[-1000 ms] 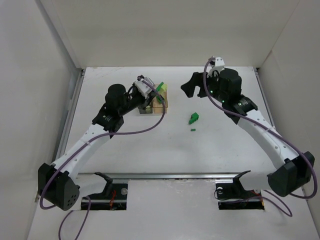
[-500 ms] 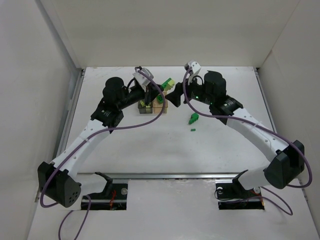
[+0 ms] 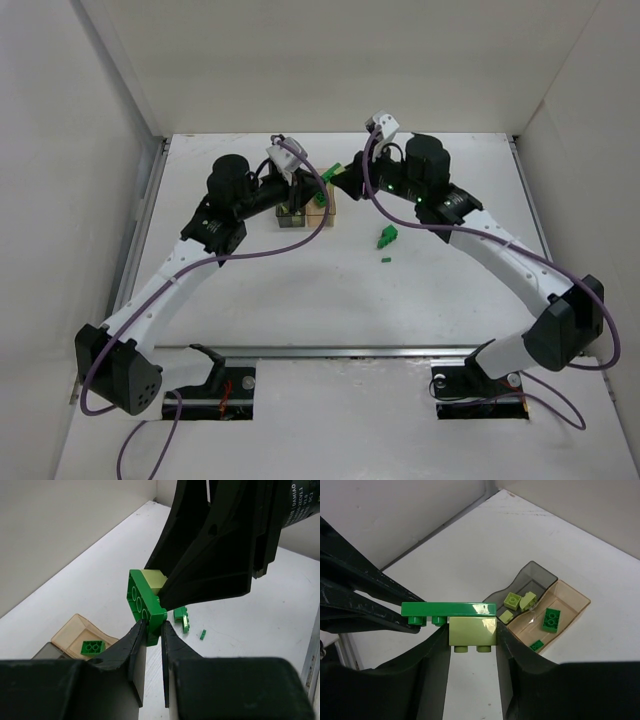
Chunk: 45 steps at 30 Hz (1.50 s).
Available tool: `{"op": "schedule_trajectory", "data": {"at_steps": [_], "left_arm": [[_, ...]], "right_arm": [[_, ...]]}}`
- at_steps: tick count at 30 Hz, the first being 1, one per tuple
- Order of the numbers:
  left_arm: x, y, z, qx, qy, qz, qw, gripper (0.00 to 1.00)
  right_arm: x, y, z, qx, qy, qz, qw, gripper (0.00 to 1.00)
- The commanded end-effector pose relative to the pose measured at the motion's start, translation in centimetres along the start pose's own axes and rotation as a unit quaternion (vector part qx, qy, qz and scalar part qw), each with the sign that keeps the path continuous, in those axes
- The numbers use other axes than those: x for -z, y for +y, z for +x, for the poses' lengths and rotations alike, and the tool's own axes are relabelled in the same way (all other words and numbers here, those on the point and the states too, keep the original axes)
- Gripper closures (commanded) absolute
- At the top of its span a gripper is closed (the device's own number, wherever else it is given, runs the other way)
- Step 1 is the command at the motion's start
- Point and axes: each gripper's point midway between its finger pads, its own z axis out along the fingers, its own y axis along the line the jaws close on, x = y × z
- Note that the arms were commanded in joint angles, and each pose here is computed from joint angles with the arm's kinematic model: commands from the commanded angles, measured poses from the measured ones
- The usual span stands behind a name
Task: Sort the legos into containers by color
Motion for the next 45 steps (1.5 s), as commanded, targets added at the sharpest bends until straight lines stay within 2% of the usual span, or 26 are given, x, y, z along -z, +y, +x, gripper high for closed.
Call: {"op": "schedule_trajectory", "data": {"at_steps": [1,3,4,5,10,14,16,19,22,23,27,30,33,36,37,38,40,41,43,44,45], "left_arm": [[0.8,-1.4,-3.5,-0.017,-0.043,0.022,0.999,1.0],[0.7,-0.8,-3.7,-0.014,-0.046,0.003,0.999,1.0],[0.7,-0.4,-3.7,-0.014,-0.046,-0.008,0.999,1.0],[0.7,0.0,-3.7,-0.008,-0.046,-0.021,0.999,1.0],[0.8,6.9,-3.0,0.024,-0.033,-0.203,0.978,1.0],[0.9,9.8,-2.5,0.018,-0.023,-0.248,0.968,1.0],[0.5,10.0,-2.1,0.021,-0.015,-0.248,0.968,1.0],[-1.0,9.2,-0.7,0.015,0.003,-0.205,0.979,1.0],[-2.8,8.8,4.1,0.039,0.063,-0.171,0.983,1.0],[-3.6,9.2,7.0,0.046,0.093,-0.169,0.98,1.0],[-4.3,9.6,12.9,0.066,0.145,-0.172,0.972,1.0],[-4.9,9.7,14.0,0.044,0.143,-0.16,0.976,1.0],[-5.3,9.9,15.4,0.047,0.152,-0.161,0.974,0.91],[-5.7,9.3,15.1,0.044,0.145,-0.137,0.979,0.82],[-5.8,8.8,15.1,0.046,0.143,-0.124,0.981,0.7],[-6.0,8.7,14.6,0.045,0.139,-0.12,0.982,0.64],[-5.8,8.6,15.8,0.053,0.157,-0.118,0.979,0.42],[-5.6,8.4,16.4,0.06,0.174,-0.117,0.976,0.22],[-5.5,8.2,16.4,0.067,0.185,-0.111,0.974,0.05],[-5.4,7.9,16.3,0.074,0.188,-0.107,0.973,0.0],[-5.5,8.0,15.8,0.074,0.188,-0.107,0.973,0.0]], "right_arm": [[-0.4,0.7,-3.1,0.015,-0.042,-0.01,0.999,0.78],[-0.6,0.7,-2.7,0.014,-0.037,-0.014,0.999,0.83],[-0.6,0.7,-2.7,0.014,-0.037,-0.014,0.999,0.93],[-0.6,0.7,-2.7,0.014,-0.037,-0.014,0.999,0.98],[0.1,0.2,0.8,-0.002,-0.007,0.001,1.0,1.0],[1.3,-0.7,5.1,-0.018,0.037,0.028,0.999,1.0],[1.8,-1.5,7.2,-0.025,0.058,0.048,0.997,1.0],[2.4,-1.8,7.9,-0.026,0.062,0.061,0.996,1.0],[2.5,-2.7,7.8,-0.036,0.058,0.083,0.994,1.0],[2.6,-2.9,7.8,-0.04,0.057,0.09,0.994,1.0],[2.6,-3.2,7.7,-0.044,0.055,0.101,0.992,1.0],[2.5,-3.5,8.1,-0.045,0.058,0.106,0.992,1.0],[2.4,-3.6,7.6,-0.043,0.053,0.111,0.991,1.0],[2.2,-3.5,7.6,-0.044,0.055,0.105,0.992,1.0],[2.0,-3.4,8.0,-0.045,0.06,0.1,0.992,1.0],[2.0,-3.4,8.0,-0.045,0.06,0.1,0.992,1.0],[1.7,-3.3,7.9,-0.046,0.061,0.096,0.992,1.0],[1.5,-3.3,8.4,-0.047,0.066,0.092,0.992,1.0],[1.4,-3.2,7.8,-0.046,0.061,0.091,0.993,1.0],[1.1,-3.4,7.9,-0.047,0.064,0.092,0.993,1.0],[0.9,-3.5,8.4,-0.048,0.069,0.092,0.992,1.0]]}}
